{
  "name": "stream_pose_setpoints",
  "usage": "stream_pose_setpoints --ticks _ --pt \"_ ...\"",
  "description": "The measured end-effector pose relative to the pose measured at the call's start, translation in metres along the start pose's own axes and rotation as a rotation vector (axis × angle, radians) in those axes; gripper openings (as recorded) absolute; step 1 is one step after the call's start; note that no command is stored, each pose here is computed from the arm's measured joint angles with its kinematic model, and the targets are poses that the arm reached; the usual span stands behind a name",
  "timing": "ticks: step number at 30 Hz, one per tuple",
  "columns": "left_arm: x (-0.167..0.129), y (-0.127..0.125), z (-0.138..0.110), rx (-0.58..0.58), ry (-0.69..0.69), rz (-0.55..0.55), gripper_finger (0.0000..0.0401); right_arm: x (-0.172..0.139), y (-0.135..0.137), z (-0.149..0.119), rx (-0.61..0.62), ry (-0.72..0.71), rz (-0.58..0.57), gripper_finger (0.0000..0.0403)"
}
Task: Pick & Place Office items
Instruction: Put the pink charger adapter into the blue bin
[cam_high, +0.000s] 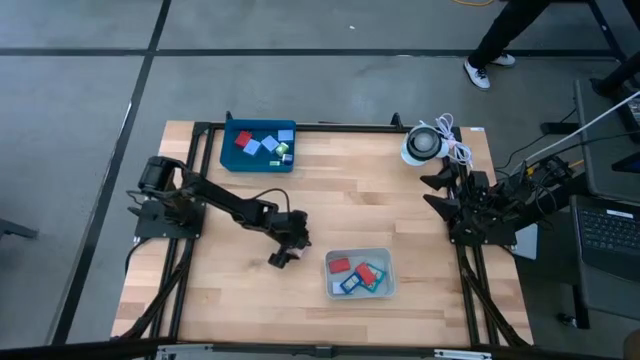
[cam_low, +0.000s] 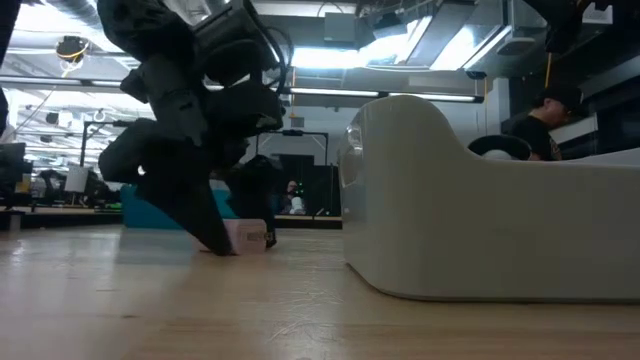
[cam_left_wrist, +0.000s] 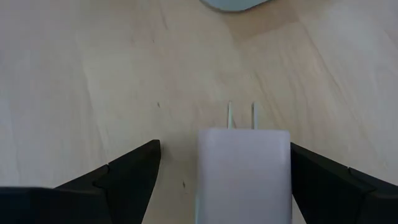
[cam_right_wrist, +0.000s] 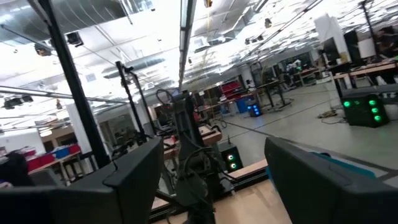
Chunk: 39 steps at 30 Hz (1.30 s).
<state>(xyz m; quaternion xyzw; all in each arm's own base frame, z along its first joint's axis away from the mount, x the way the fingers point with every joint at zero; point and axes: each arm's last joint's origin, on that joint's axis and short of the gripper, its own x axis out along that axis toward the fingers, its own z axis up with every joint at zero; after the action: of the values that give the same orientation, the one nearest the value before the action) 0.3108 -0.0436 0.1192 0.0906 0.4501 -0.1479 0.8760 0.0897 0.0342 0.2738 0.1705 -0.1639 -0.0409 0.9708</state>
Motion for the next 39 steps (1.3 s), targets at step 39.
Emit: stream_pose_setpoints --ticks 39 --pt "-0.165 0.098 -0.058 -0.869 -0.154 0.614 0.0191 0.0 0.0 0.001 0.004 -0.005 0.006 0.0286"
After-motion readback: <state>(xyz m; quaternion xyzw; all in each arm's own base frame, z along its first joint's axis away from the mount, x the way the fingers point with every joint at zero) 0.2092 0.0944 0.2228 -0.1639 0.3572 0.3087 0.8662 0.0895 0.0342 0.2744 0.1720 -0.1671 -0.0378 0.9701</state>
